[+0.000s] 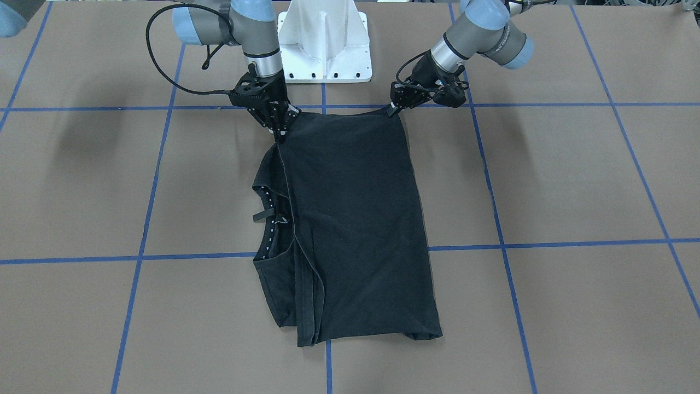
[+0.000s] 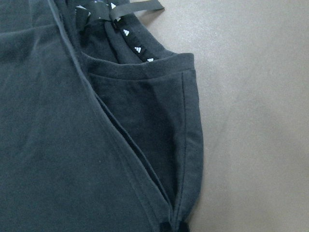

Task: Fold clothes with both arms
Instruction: 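Lower both grippers and grasp the shirt's corners nearest the robot, then lift the near edge with both grippers and fold it away from the robot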

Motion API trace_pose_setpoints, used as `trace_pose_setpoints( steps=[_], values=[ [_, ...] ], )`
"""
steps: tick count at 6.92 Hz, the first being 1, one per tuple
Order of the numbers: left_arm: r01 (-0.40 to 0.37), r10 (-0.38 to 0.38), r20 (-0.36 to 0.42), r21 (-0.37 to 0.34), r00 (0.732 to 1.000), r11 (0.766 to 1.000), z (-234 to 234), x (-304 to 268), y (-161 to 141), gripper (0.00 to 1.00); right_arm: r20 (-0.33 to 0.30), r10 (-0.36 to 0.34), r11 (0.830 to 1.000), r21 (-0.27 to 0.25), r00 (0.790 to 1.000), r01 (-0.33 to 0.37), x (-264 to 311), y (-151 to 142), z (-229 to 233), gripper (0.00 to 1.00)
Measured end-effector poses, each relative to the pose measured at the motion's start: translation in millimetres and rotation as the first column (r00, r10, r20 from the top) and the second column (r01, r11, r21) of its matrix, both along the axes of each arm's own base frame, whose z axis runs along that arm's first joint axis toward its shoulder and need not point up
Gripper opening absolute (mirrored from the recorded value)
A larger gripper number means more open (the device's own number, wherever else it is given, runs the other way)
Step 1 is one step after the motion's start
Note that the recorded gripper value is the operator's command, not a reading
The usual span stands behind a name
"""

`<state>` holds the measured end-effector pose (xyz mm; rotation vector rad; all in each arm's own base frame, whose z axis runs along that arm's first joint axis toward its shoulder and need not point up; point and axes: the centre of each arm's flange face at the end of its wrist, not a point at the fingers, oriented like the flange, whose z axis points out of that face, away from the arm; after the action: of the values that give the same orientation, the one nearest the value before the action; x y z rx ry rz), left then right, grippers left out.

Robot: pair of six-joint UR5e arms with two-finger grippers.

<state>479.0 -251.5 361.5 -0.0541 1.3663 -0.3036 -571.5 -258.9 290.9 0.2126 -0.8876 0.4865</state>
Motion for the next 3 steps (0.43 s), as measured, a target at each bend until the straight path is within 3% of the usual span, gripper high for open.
trace_pose_setpoints(
  steps=[3],
  values=[
    [-0.022, 0.023, -0.036, 0.007, 0.999, 1.0, -19.0, -9.9, 3.4, 0.0, 0.052, -0.014, 1.0, 0.002, 0.999, 0.014, 17.0, 0.4, -22.0, 0.0]
  ],
)
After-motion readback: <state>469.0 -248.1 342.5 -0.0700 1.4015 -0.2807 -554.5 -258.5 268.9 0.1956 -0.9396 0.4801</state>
